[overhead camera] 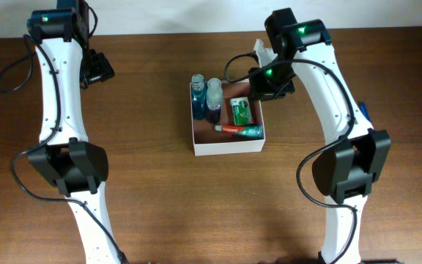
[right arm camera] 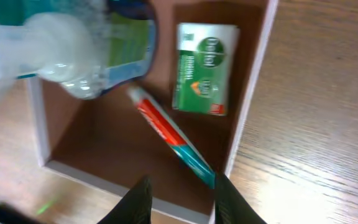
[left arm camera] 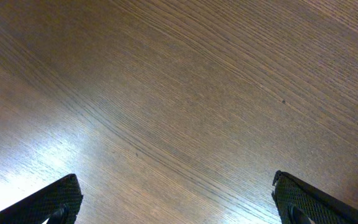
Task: Pack container
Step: 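Carry the toothpaste tube left and lay it in the box, then move the right gripper back over the blue toothbrush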
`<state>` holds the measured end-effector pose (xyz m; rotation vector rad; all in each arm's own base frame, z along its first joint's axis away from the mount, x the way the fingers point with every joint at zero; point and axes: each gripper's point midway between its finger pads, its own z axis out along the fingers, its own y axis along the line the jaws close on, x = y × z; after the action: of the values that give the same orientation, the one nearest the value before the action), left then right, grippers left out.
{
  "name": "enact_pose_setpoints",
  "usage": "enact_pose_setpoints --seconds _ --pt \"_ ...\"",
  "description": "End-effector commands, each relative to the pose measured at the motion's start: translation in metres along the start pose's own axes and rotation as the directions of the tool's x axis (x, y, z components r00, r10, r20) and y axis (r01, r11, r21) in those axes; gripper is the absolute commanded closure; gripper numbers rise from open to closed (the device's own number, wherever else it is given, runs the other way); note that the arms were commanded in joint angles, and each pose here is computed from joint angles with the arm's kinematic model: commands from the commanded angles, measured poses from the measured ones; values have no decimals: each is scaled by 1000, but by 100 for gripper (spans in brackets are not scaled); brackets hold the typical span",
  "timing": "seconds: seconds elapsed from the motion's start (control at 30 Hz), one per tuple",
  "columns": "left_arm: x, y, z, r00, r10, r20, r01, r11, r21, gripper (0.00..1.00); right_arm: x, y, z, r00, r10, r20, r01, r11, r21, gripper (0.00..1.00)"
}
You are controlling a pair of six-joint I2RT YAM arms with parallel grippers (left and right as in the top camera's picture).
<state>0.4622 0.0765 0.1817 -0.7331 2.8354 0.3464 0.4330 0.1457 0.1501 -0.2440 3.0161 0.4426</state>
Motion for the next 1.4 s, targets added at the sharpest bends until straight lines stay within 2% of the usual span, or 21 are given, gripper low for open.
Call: enact_pose_setpoints --seconds 0.0,0.2,0.3,0.33,0.4,0.53,0.8,1.07,1.37 --pt "-1 5 -12 1000 -1 24 1 1000 10 1 -2 -31 -7 998 56 18 -57 996 67 71" --pt "-1 5 -12 1000 -1 24 1 1000 10 1 -2 -84 -22 983 181 40 -183 980 77 68" --pt "-1 5 -12 1000 -1 24 1 1000 10 1 3 -120 -32 967 250 57 -255 961 110 61" --pt "-1 5 -12 1000 -1 24 1 1000 10 1 8 -149 -39 954 292 74 -300 939 166 56" --pt "-1 5 -12 1000 -1 24 1 1000 10 1 13 -169 -43 943 323 80 -333 922 198 48" --pt "-1 5 -12 1000 -1 24 1 1000 10 1 26 -193 -40 954 298 45 -300 930 211 39" --pt "-1 5 -12 1000 -1 24 1 1000 10 1 43 -242 -12 949 313 27 -303 892 335 33" --pt "-1 5 -12 1000 -1 24 1 1000 10 1 48 -255 23 978 206 -11 -191 922 336 32" --pt "-1 5 -12 1000 -1 24 1 1000 10 1 50 -264 51 978 209 -27 -188 924 334 33"
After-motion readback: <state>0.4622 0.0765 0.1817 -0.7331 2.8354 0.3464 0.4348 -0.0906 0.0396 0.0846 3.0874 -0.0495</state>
